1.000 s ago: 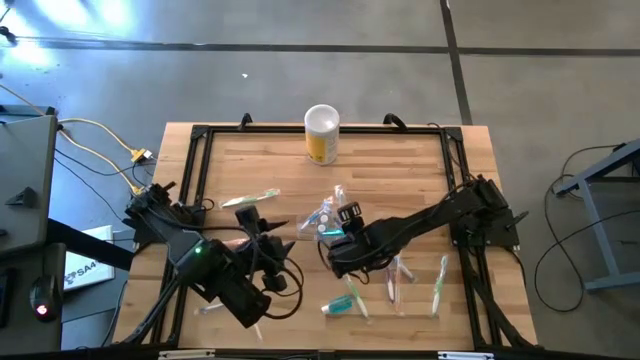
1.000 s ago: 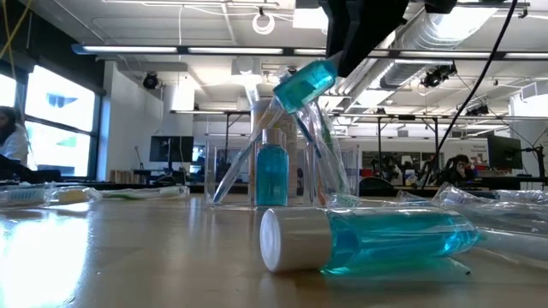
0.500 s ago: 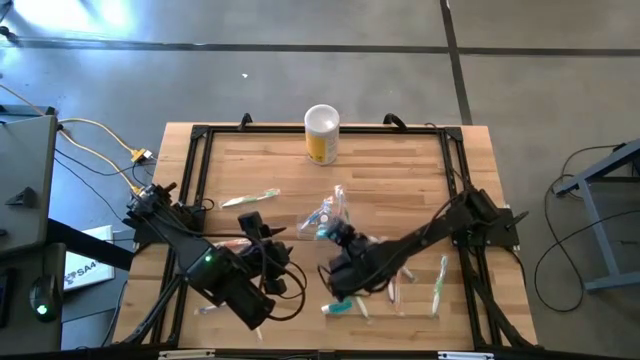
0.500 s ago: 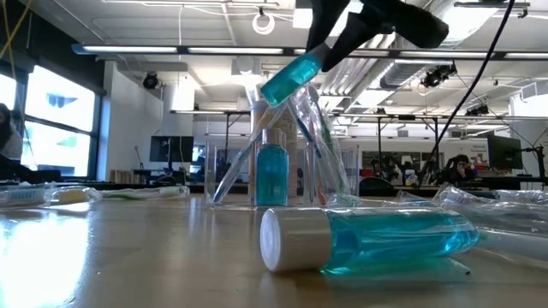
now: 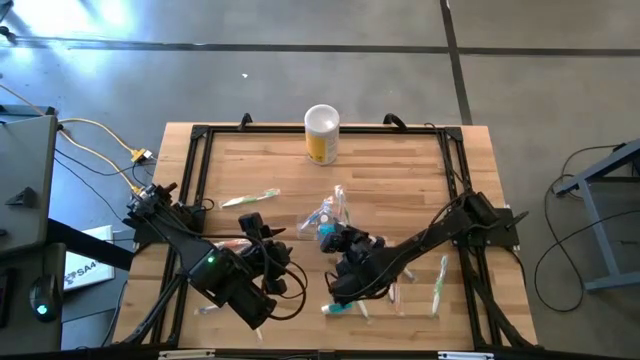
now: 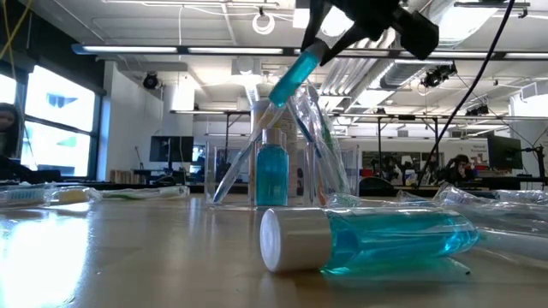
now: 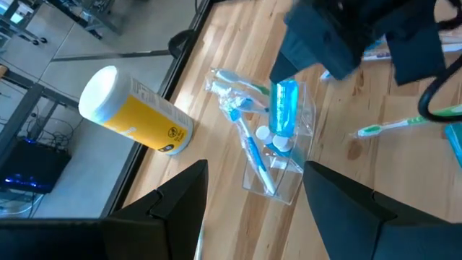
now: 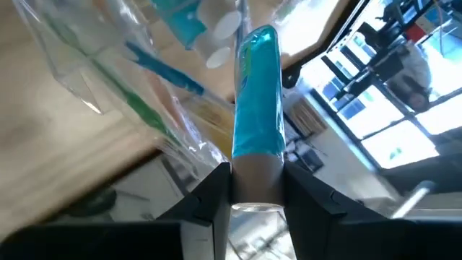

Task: Pick & Place toothbrushing station
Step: Put the blue mouthwash into the middle part of the transparent organizer

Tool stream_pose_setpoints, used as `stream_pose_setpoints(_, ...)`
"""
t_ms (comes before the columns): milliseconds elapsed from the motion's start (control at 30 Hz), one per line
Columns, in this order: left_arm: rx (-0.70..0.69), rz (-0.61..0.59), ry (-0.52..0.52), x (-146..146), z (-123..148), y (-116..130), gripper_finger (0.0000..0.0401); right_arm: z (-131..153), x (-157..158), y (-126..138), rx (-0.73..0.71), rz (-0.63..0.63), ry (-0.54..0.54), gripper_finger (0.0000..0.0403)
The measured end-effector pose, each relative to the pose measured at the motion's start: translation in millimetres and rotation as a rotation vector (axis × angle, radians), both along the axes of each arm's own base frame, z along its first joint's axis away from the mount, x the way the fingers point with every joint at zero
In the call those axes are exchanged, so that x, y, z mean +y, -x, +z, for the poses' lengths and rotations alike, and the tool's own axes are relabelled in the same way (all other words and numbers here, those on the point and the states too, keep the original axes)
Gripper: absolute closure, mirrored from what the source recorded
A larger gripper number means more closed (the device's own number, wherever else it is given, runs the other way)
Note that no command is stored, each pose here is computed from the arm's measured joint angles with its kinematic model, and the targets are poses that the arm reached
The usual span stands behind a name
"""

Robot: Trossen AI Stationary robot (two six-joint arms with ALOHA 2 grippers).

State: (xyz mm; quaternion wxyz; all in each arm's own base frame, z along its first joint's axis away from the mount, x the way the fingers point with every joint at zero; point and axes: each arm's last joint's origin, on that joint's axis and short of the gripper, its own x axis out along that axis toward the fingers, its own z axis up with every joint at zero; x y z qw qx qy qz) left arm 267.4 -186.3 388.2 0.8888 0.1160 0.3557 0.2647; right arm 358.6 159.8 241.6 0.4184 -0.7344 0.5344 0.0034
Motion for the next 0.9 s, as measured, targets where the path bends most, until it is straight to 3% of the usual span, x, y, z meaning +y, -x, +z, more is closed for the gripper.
stream_pose_setpoints(233,0.002,-0.001,0.002,0.0,-0.1,0.0,0.018,-23.7,7.0,-5.3,0.103,0.044,0.106,0.0309)
stream_pose_setpoints(467,0.022,-0.004,0.036,-0.7,-1.0,0.3,0.018,-24.5,4.7,-6.9,0.133,0.059,0.17,0.0309)
stream_pose_setpoints(900,0.022,-0.004,0.037,-0.8,-1.0,0.4,0.018,-24.8,8.6,-2.1,0.163,0.072,0.171,0.0309)
